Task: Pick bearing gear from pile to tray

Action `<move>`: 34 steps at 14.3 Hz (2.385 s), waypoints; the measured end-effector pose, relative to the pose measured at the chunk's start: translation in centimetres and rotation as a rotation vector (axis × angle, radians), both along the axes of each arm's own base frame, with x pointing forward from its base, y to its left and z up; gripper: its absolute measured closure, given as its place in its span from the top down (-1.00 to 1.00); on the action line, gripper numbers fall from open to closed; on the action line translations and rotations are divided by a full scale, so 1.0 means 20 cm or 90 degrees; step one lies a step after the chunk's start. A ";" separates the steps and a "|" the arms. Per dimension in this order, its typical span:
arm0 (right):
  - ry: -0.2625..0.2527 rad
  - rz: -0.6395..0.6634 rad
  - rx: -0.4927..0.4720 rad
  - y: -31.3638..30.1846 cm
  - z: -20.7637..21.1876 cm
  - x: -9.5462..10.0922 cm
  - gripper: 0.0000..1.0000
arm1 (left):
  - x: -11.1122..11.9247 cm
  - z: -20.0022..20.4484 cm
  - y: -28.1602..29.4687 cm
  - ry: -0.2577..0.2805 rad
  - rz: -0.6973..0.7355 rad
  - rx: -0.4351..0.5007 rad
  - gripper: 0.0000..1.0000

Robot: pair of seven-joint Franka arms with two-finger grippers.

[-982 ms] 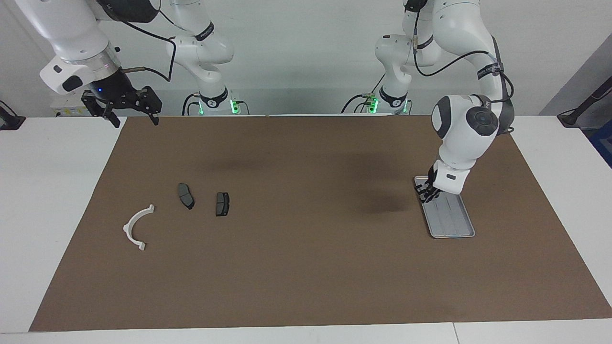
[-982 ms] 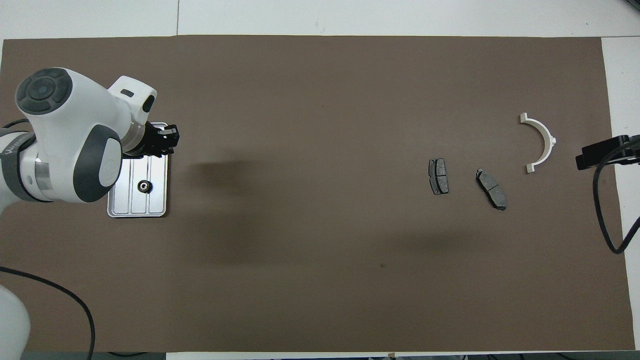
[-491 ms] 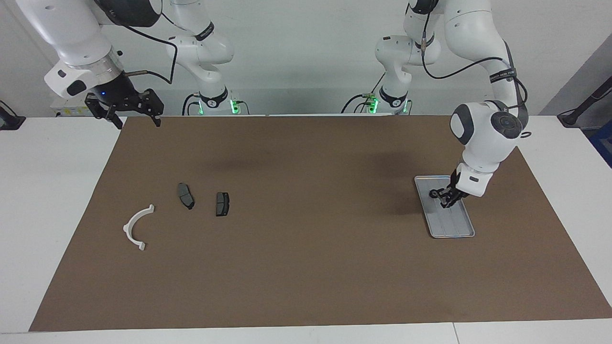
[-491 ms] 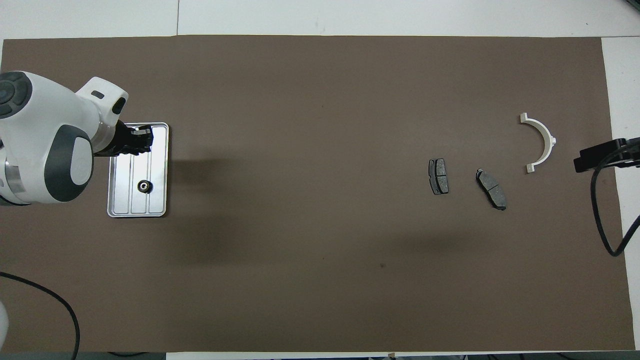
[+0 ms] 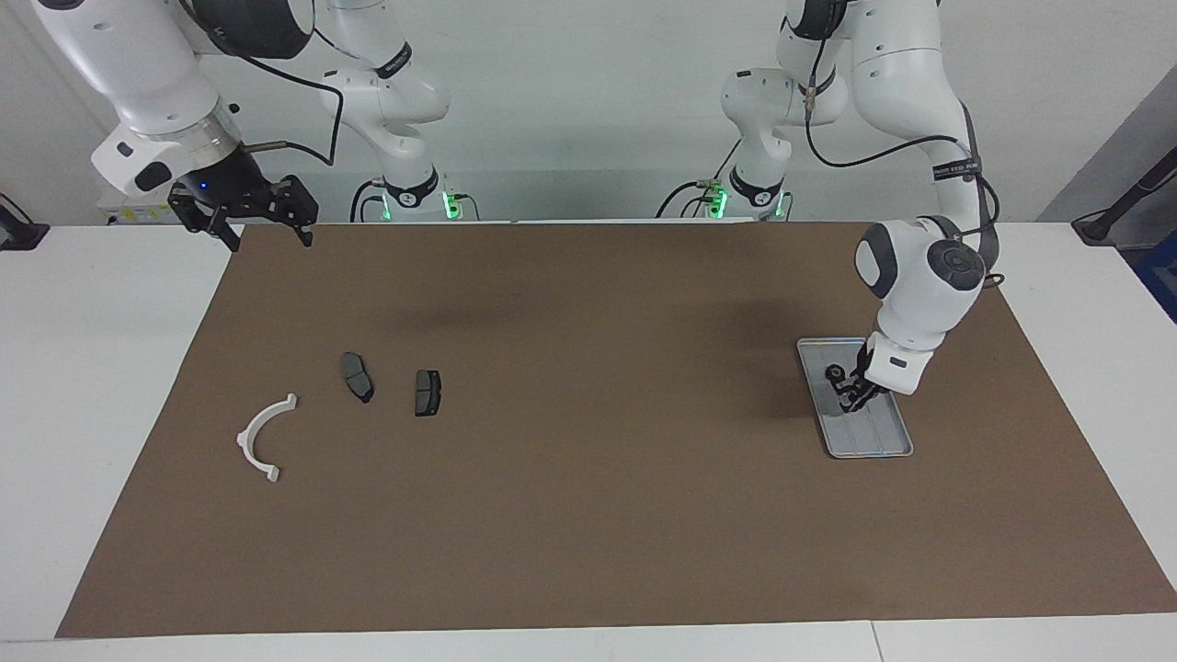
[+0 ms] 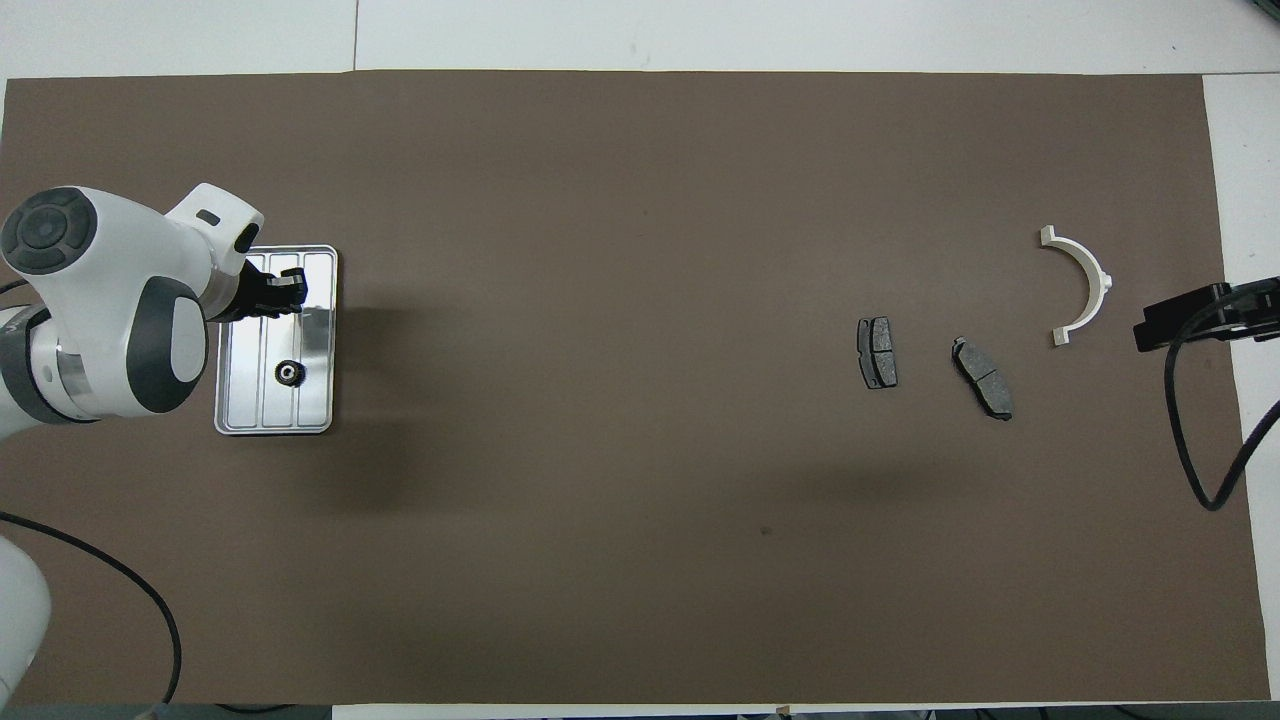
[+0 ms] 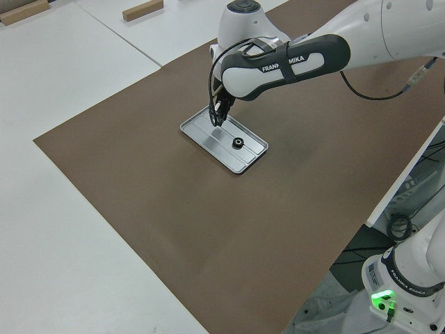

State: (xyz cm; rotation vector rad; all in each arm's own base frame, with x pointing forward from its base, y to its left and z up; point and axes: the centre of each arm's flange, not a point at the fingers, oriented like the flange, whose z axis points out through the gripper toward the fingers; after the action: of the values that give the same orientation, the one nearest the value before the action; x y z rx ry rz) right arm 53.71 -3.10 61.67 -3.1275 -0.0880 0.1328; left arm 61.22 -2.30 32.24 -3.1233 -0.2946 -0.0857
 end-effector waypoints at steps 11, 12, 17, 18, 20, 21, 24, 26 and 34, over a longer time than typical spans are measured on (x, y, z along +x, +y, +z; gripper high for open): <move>0.013 -0.010 0.000 -0.03 -0.05 -0.01 1.00 | 0.01 -0.11 0.00 -0.012 -0.001 0.003 -0.52; 0.013 -0.012 0.000 -0.04 -0.05 -0.01 1.00 | 0.01 -0.11 0.00 -0.013 -0.001 0.003 -0.52; 0.014 -0.024 -0.004 -0.09 -0.05 -0.01 1.00 | 0.02 -0.11 0.00 -0.015 -0.002 0.003 0.15; 0.014 -0.026 -0.005 -0.10 -0.05 -0.01 1.00 | 0.02 -0.11 0.01 -0.015 -0.003 0.003 0.41; 0.014 -0.028 -0.012 -0.11 -0.05 -0.01 1.00 | 0.05 -0.06 0.02 -0.020 -0.002 0.003 0.89; 0.014 -0.029 -0.013 -0.11 -0.05 -0.01 1.00 | 0.08 0.01 0.04 -0.013 0.004 0.003 1.00; 0.014 -0.034 -0.015 -0.11 -0.05 -0.01 1.00 | 0.15 0.37 0.14 -0.001 0.020 -0.001 1.00; 0.014 -0.038 -0.015 -0.11 -0.05 -0.01 1.00 | 0.12 0.56 0.16 -0.003 0.022 -0.005 1.00; 0.012 -0.037 -0.014 -0.10 -0.05 -0.01 1.00 | -0.24 1.19 0.21 0.025 0.028 -0.025 1.00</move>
State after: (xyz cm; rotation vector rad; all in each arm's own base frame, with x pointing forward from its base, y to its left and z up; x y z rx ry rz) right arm 53.49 -5.15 60.75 -3.1468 0.0038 0.1644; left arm 56.45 1.88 56.01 -3.1516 -0.3700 -0.0193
